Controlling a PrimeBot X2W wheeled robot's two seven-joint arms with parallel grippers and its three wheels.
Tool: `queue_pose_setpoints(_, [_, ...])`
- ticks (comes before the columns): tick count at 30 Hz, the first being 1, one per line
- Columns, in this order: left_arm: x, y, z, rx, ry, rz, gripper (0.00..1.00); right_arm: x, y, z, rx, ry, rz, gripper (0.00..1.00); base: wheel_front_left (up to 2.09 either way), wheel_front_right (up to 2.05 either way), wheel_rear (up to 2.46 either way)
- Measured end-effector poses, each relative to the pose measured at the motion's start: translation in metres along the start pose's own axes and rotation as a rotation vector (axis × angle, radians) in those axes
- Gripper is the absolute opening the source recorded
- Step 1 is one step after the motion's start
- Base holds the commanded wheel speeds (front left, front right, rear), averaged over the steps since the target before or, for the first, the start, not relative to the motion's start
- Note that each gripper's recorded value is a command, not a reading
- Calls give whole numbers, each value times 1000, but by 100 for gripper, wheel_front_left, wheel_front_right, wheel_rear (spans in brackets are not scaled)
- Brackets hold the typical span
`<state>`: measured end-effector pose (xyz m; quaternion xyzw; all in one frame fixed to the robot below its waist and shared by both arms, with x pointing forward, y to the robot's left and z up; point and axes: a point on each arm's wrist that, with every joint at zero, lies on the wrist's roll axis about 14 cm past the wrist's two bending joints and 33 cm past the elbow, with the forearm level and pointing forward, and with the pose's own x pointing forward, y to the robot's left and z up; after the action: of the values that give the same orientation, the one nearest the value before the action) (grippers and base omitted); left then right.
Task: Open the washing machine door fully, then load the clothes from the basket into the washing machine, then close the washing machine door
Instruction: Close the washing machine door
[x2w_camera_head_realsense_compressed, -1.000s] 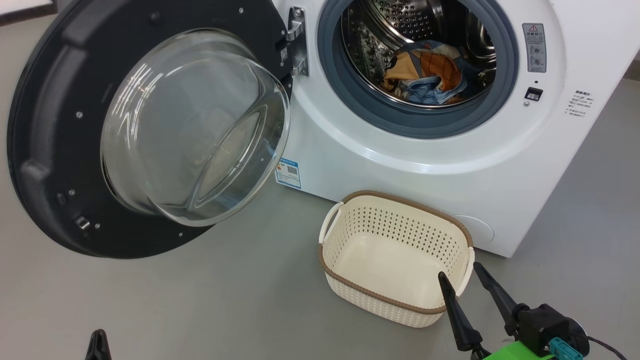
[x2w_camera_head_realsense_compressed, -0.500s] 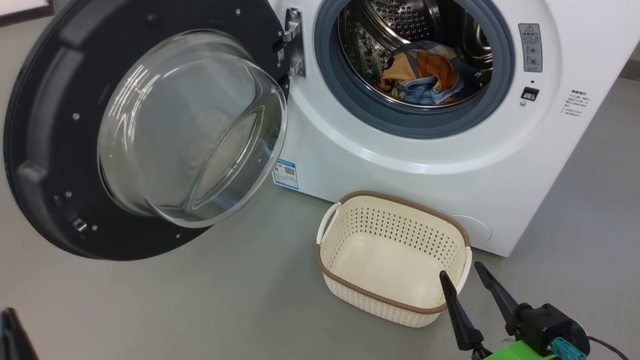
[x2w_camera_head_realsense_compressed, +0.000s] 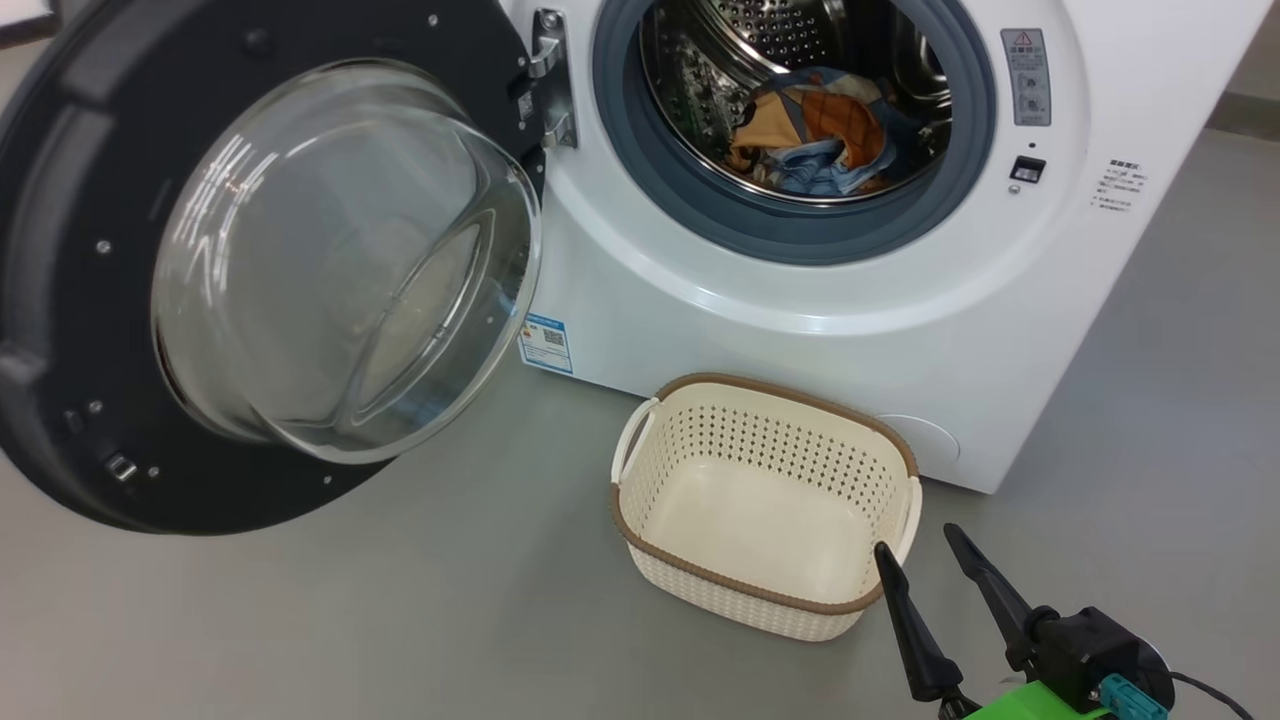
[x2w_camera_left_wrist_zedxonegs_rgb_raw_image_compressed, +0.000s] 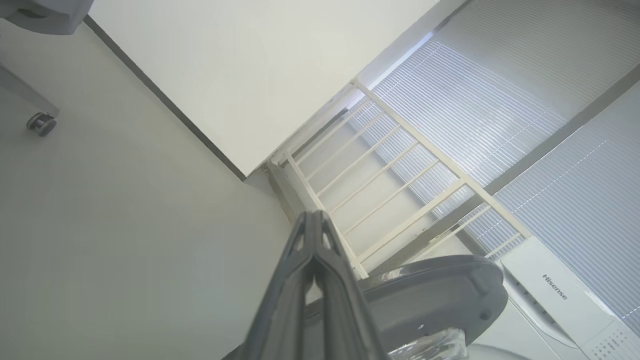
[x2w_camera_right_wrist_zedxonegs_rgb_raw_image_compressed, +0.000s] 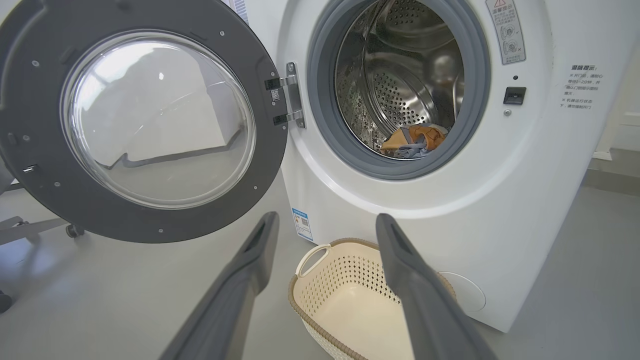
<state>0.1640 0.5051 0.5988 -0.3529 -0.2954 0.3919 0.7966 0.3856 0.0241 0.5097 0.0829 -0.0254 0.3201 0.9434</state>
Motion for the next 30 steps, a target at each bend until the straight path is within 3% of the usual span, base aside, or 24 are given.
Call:
queue_pose_setpoints(7, [44,-6,12,-125,16,59,0,-6,-11,-3,4,7,-34,100,0,0,0])
queue_pose_setpoints(15, [67,-1,-11,-290,136,122,0,-17,-30,-4,-4,10,-96,100,0,0,0])
queue_pose_setpoints(30, [75,6,-68,-359,246,205,0,-37,-63,-4,-36,22,-176,100,0,0,0])
